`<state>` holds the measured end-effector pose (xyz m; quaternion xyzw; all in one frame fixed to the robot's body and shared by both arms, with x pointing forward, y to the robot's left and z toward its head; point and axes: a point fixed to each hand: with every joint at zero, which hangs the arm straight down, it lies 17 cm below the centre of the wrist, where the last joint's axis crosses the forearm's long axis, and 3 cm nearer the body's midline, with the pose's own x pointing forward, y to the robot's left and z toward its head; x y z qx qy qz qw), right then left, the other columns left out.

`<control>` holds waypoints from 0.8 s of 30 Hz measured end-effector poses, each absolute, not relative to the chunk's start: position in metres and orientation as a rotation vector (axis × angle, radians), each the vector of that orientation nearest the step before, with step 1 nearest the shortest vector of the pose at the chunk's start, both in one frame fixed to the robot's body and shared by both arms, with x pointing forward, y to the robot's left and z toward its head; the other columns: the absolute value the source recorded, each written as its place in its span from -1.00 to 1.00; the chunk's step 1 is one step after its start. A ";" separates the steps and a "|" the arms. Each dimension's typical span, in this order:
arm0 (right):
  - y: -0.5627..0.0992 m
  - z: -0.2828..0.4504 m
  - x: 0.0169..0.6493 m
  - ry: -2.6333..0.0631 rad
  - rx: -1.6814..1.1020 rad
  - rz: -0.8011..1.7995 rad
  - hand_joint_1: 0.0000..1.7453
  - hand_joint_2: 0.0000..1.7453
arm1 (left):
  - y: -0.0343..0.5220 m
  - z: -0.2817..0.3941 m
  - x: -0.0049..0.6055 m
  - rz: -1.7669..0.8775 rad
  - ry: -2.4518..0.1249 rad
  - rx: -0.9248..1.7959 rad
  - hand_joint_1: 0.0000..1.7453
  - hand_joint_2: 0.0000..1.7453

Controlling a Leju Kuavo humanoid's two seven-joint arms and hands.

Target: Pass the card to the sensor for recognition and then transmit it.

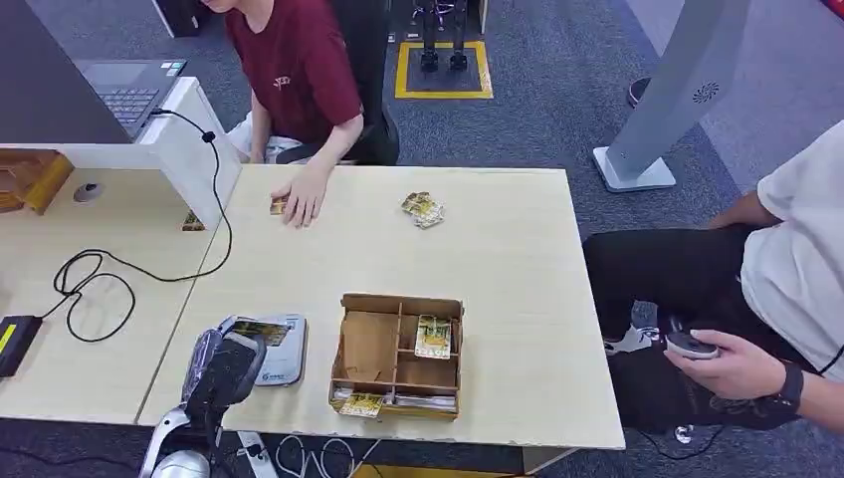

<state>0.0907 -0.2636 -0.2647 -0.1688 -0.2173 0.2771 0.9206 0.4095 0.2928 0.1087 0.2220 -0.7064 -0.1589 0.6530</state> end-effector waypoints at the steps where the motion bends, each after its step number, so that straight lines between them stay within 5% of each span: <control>1: -0.264 -0.265 0.091 -0.447 -0.348 0.570 -1.00 -1.00 | 0.294 0.108 0.410 -0.356 -1.595 0.507 1.00 1.00; 24: -0.260 -0.265 0.092 -0.444 -0.348 0.570 -1.00 -1.00 | 0.303 0.053 0.416 -0.399 -1.404 0.635 1.00 1.00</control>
